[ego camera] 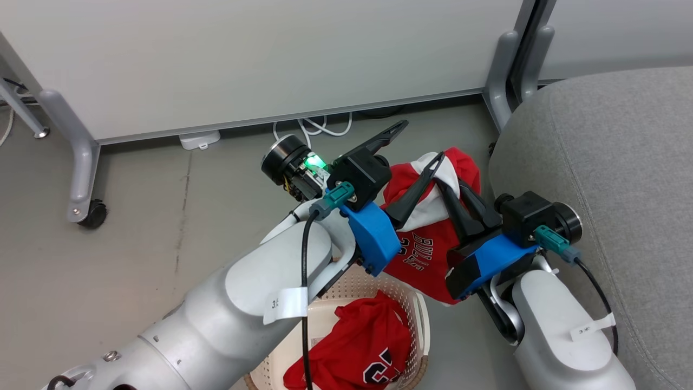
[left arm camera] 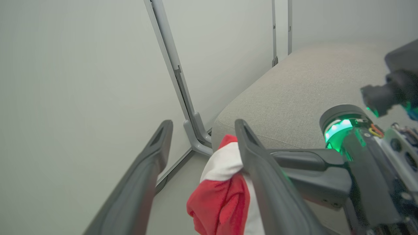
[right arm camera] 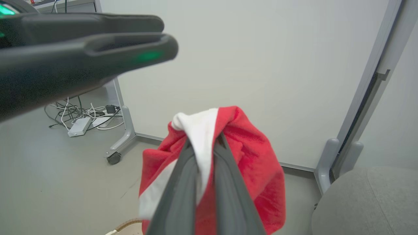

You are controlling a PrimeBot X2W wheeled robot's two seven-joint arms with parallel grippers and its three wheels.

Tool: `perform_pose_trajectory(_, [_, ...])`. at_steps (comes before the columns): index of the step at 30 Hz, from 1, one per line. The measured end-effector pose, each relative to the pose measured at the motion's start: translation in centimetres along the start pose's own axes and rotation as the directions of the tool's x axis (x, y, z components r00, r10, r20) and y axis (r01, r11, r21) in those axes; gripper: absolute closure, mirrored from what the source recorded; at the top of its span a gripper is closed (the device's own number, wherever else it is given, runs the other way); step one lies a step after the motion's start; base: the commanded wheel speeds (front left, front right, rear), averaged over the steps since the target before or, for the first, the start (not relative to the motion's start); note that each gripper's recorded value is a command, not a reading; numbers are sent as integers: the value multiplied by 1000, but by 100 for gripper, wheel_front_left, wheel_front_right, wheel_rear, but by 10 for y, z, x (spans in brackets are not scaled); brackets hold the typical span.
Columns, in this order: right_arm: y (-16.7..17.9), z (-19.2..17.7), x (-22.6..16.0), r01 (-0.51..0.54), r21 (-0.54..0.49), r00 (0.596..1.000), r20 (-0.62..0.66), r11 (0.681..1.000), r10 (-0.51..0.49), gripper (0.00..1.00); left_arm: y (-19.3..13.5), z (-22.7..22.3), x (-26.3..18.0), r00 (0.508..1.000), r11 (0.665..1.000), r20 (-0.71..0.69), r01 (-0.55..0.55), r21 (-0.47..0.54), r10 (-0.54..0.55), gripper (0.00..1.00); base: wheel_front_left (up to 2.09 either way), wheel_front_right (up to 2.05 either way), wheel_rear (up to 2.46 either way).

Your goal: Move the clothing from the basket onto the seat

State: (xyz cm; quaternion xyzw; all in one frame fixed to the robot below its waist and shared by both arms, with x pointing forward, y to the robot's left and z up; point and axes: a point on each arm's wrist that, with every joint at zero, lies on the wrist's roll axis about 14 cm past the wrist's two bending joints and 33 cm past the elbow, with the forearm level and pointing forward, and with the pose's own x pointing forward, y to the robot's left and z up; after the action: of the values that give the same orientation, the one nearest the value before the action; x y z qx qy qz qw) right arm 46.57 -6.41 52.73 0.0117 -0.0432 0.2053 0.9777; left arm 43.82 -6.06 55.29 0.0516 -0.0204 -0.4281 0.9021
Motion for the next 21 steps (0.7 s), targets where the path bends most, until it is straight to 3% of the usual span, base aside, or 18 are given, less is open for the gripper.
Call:
perform_pose_trajectory(11, [-61,3,-19,165,-20,986,14,986,-165,100,-29,-14,24,994,994,-10,105,-32,-105,0,0,0,0])
perform_pose_trajectory(21, [-129,11,-55,355,-49,935,34,933,-354,100,-61,-27,47,975,974,-15,221,-52,-222,0,0,0,0])
